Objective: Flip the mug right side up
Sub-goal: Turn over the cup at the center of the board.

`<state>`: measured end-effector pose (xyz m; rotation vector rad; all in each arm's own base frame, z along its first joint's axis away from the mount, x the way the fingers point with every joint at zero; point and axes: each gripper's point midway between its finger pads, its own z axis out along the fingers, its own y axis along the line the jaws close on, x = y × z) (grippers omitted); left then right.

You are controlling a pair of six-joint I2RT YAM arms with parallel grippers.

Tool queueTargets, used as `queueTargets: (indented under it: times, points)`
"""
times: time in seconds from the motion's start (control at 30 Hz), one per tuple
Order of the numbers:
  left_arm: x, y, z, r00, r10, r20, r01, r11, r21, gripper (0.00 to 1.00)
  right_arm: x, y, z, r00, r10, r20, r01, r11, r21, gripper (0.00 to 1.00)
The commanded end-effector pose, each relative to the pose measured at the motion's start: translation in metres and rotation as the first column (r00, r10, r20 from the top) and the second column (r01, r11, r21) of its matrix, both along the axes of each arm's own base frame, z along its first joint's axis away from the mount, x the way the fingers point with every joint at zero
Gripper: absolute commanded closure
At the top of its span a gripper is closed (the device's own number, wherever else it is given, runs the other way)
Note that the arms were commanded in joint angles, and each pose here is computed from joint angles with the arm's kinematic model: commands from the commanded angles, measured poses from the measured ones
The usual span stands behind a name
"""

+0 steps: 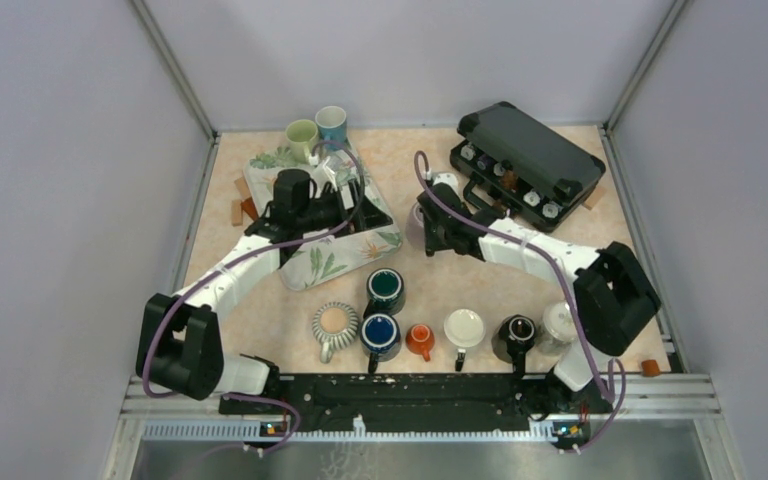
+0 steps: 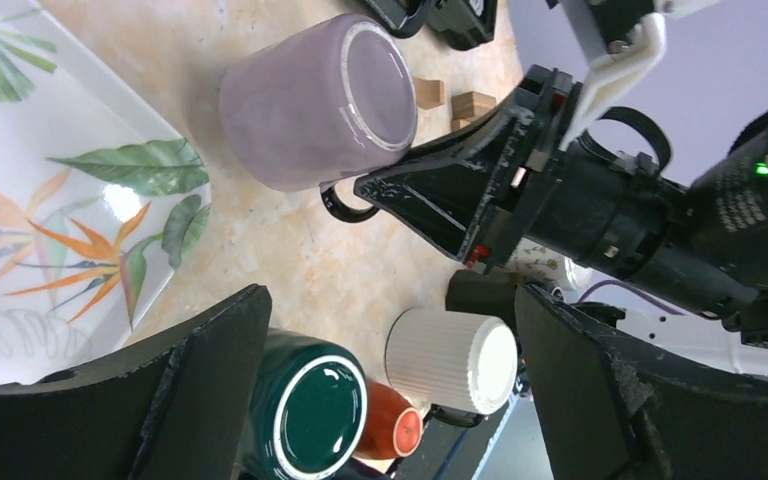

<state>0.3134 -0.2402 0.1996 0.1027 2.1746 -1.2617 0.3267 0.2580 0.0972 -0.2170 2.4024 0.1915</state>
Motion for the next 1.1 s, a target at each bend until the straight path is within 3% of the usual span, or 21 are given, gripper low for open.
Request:
queueTargets:
  times: [0.0,0.23,0.53,0.8,1.07]
  points:
    - [0.005,-0.003,0.025,0.998,0.006,0.058,-0.002,0.997,-0.076,0.02,0.028,0.024,0.098,0.975,-0.07,0.211,0.015,0.968,0.251,1.0]
    - [0.007,-0.001,0.046,0.997,0.0,0.081,0.012,0.989,-0.145,0.02,0.033,0.036,0.161,0.958,-0.09,0.272,-0.051,0.882,0.469,1.0]
    - [0.0,0.011,0.076,0.993,-0.035,0.115,0.066,0.958,-0.279,0.01,0.028,0.057,0.238,0.934,-0.053,0.352,-0.23,0.665,0.71,1.0]
    - [-0.004,0.011,0.091,0.992,-0.062,0.11,0.099,0.924,-0.369,0.02,0.015,0.076,0.273,0.924,0.026,0.381,-0.353,0.436,0.828,1.0]
    - [-0.007,0.009,0.119,0.987,-0.067,0.148,0.13,0.871,-0.473,0.1,0.004,0.09,0.282,0.919,0.09,0.383,-0.392,0.297,0.871,1.0]
